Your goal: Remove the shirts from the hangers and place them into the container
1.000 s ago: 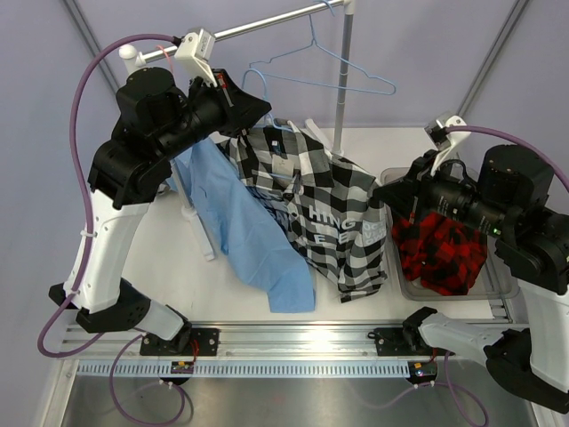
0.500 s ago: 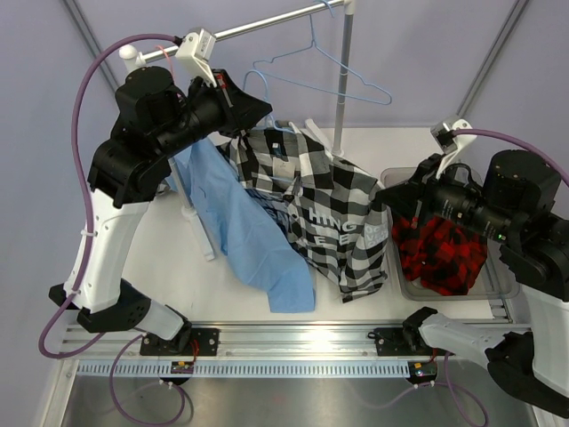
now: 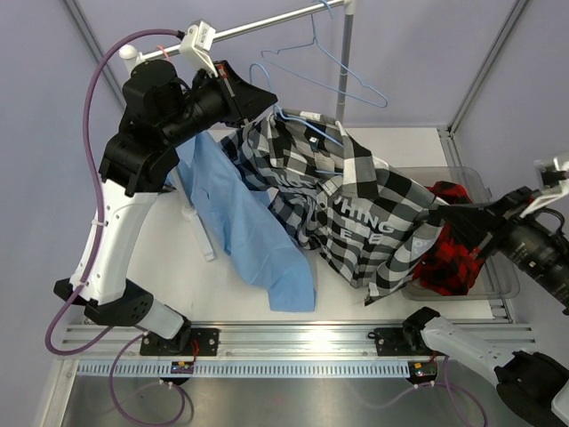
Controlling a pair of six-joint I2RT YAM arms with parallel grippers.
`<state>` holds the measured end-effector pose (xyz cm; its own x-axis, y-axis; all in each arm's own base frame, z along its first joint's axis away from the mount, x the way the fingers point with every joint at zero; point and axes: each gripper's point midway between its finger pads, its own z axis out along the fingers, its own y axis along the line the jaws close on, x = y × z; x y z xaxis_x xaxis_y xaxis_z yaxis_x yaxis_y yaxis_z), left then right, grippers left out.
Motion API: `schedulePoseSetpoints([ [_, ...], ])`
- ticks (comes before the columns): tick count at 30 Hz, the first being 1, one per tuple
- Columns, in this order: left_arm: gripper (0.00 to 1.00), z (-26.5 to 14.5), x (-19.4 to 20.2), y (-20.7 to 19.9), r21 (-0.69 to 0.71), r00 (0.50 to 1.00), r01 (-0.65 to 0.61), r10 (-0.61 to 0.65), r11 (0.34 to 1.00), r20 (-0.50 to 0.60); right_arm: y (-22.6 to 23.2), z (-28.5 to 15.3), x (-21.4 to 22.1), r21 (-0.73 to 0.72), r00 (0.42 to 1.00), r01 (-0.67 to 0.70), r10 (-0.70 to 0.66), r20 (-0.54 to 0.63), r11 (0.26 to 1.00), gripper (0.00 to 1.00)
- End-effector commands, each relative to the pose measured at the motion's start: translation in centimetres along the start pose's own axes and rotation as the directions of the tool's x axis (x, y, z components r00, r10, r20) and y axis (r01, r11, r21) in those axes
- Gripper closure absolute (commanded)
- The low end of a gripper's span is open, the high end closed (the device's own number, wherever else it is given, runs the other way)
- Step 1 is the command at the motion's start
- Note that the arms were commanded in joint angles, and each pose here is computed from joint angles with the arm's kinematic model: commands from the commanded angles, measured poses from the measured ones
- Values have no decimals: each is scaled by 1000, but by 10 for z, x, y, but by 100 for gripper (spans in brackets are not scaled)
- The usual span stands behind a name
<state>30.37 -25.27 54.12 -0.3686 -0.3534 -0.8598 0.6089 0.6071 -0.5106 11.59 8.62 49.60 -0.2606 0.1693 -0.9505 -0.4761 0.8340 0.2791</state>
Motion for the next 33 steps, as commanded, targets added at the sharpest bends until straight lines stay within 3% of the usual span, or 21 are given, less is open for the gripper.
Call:
schedulePoseSetpoints([
  [1,100,-4,-48,-12,43,986,-32,25,999,165,-36,-38,34,183,996,-20,36,-83,983,100],
  [6,100,-9,-57,-30,114,985,12,-32,993,172,-57,-71,56,296,991,-71,100,-85,953,100],
  [8,100,-12,-59,-32,121,984,10,-31,993,174,-63,-83,56,330,989,-132,147,-22,935,100],
  [14,100,-12,-61,-18,88,983,26,-41,996,177,-58,-89,66,291,960,-277,276,48,916,100],
  [16,100,-14,-65,-19,103,981,36,-55,994,187,-54,-100,56,210,935,-344,312,170,915,100],
  [20,100,-15,-73,-26,153,974,82,-112,985,197,-60,-95,76,205,901,-422,384,203,883,100],
  [24,100,-15,-77,-20,154,968,120,-150,981,202,-73,-119,77,164,831,-515,444,335,841,100],
  [28,100,-10,-69,-30,238,966,177,-214,955,143,-59,-88,94,154,875,-475,444,194,867,100],
  [32,100,-15,-67,-59,397,949,262,-310,880,61,-32,-9,92,110,930,-368,369,15,923,100],
  [33,100,-22,-68,-66,418,947,266,-316,868,52,-23,5,77,66,935,-356,354,31,932,100],
])
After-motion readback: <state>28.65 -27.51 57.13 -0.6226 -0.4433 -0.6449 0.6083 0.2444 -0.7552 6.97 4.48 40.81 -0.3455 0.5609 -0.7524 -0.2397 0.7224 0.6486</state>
